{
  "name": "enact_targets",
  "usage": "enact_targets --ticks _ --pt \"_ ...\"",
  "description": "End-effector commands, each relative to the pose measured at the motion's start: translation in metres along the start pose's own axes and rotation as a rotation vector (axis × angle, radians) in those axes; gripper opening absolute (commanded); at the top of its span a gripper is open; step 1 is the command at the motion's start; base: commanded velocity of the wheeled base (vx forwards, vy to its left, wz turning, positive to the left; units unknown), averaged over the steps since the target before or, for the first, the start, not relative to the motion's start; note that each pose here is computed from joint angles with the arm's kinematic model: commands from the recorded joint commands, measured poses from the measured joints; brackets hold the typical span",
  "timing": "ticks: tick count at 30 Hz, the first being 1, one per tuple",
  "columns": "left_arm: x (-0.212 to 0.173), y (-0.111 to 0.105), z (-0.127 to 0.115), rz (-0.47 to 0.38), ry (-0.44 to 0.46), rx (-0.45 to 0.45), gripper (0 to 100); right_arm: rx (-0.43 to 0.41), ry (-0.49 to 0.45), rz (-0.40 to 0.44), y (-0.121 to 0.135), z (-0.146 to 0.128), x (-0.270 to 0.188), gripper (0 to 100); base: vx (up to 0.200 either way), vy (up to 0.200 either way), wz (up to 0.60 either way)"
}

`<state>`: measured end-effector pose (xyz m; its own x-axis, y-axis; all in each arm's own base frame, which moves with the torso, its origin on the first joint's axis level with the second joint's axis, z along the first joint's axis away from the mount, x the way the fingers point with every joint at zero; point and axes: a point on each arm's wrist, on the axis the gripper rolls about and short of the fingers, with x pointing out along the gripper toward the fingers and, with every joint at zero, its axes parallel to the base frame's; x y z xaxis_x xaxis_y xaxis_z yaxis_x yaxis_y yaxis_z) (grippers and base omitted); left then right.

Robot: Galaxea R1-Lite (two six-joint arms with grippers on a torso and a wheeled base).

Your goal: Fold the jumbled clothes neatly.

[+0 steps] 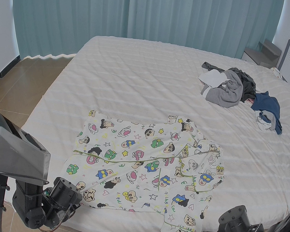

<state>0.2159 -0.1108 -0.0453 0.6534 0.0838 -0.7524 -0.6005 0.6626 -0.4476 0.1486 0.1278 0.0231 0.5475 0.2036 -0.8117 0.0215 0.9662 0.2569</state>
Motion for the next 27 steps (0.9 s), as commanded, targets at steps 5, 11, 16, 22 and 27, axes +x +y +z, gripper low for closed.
enact_targets --ticks 5,11,16,22,27 --pt "-0.005 0.007 0.001 0.019 0.004 0.018 0 -0.034 0.070 -0.069 0.004 -0.008 0.029 100 0.000 0.000 0.00" --pt "-0.011 0.008 0.006 -0.030 -0.018 0.022 0 -0.040 0.041 -0.075 0.012 0.001 0.039 100 0.000 0.000 0.00" --pt "-0.021 0.013 0.012 -0.108 -0.060 0.046 0 -0.098 0.044 -0.136 0.013 -0.001 0.059 100 0.000 0.000 0.00" --pt "-0.024 0.022 0.023 -0.099 -0.088 0.042 0 -0.094 0.032 -0.146 0.015 0.004 0.070 100 0.000 0.000 0.00" --pt "-0.027 0.026 0.024 -0.099 -0.070 0.041 0 -0.091 0.008 -0.139 0.019 0.014 0.076 100 0.000 0.000 0.00"
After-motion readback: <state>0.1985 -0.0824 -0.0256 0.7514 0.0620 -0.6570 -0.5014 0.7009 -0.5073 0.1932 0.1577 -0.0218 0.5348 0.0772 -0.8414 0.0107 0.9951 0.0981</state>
